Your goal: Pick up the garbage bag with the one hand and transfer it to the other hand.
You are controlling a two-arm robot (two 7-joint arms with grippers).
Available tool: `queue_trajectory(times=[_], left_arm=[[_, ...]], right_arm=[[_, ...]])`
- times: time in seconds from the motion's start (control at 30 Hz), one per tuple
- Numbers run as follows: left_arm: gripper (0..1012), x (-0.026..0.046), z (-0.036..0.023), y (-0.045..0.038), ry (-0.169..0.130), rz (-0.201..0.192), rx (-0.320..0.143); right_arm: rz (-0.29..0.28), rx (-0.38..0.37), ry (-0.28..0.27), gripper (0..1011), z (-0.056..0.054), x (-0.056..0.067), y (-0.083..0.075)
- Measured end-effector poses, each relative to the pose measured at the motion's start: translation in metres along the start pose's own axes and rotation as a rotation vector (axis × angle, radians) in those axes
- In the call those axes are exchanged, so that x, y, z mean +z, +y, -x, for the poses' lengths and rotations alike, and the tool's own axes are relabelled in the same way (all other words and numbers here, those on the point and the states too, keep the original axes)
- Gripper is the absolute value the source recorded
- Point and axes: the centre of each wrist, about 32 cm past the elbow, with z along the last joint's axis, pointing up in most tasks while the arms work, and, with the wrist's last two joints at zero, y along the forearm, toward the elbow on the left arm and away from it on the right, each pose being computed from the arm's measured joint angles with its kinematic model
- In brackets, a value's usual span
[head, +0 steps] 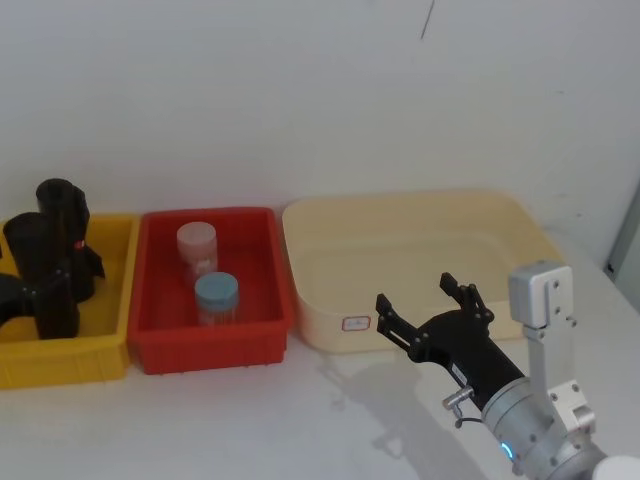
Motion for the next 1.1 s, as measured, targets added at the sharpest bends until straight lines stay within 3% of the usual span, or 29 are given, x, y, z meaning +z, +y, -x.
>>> queue_trajectory(times=[0.37,0.5,0.83,1.1], left_arm=[[978,0.0048,-0.0021,-0.0116,-0.04,-0.046,0.065],[906,0.0053,-0.0026,-0.0141,-0.051,-0.06,0.077],[586,0.0057,-0.0023,-0.0191,-0.068,-0.085,0.086],[519,0.006,-0.0022,-0.0206,-0.074,-0.091,0.088]], right_arm=[[0.0,0.0,0.0,1000,0.0,0.0,0.0],[0.0,0.0,0.0,1000,0.0,0.0,0.0],[0.0,0.0,0.0,1000,0.0,0.0,0.0],[0.0,0.0,0.0,1000,0.0,0.0,0.0]])
